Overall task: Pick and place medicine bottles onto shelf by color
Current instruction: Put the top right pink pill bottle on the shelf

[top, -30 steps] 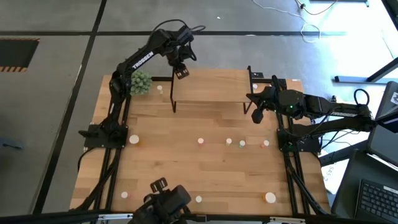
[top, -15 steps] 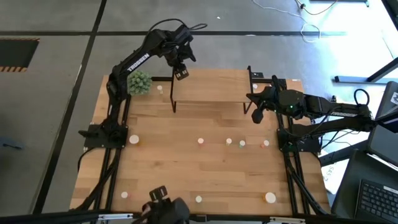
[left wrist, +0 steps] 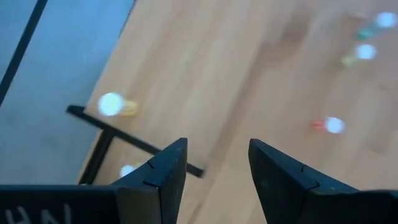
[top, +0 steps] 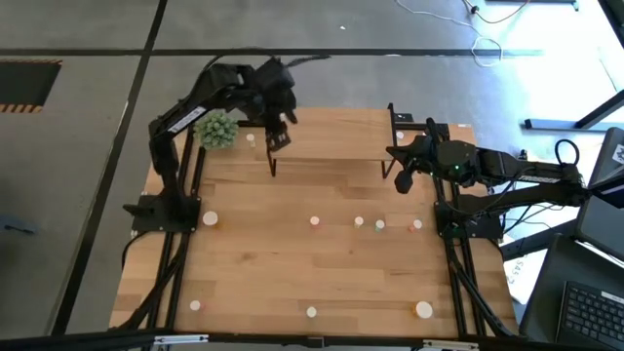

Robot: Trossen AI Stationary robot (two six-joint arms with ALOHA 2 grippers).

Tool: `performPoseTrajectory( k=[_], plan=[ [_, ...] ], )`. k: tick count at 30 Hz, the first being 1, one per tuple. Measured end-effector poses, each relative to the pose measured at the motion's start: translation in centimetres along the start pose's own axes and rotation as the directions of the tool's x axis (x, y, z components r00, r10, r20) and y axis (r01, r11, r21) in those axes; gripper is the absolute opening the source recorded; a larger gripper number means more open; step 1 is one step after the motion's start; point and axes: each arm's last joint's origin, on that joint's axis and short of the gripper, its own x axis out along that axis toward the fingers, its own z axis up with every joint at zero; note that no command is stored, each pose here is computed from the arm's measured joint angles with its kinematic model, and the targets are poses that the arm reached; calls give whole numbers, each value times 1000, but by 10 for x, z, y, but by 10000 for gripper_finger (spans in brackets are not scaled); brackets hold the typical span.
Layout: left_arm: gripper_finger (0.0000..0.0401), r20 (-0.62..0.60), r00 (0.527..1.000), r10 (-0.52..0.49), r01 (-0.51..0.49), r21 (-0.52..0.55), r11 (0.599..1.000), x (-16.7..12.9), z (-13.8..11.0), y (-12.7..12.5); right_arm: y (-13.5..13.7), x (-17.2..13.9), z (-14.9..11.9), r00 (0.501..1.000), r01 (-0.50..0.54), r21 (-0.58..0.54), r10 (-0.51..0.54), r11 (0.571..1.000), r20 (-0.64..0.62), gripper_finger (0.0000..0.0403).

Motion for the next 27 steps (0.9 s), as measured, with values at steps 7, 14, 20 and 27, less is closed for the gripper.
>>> performPoseTrajectory(
  k=[7, 14, 20, 27],
  plan=[
    [167, -13, 996, -87, 87, 3, 996, -14, -9, -49, 0, 0, 0, 1000, 0, 0, 0, 1000, 0, 6],
    [167, -13, 990, -143, 141, -117, 983, -20, -14, -82, 0, 0, 0, 1000, 0, 0, 0, 1000, 0, 6],
    [167, -16, 984, -177, 168, -234, 958, -25, -19, -103, 0, 0, 0, 1000, 0, 0, 0, 1000, 0, 6],
    [167, -44, 984, -172, 145, -359, 922, -26, -31, -133, 0, 0, 0, 1000, 0, 0, 0, 1000, 0, 6]
  ],
)
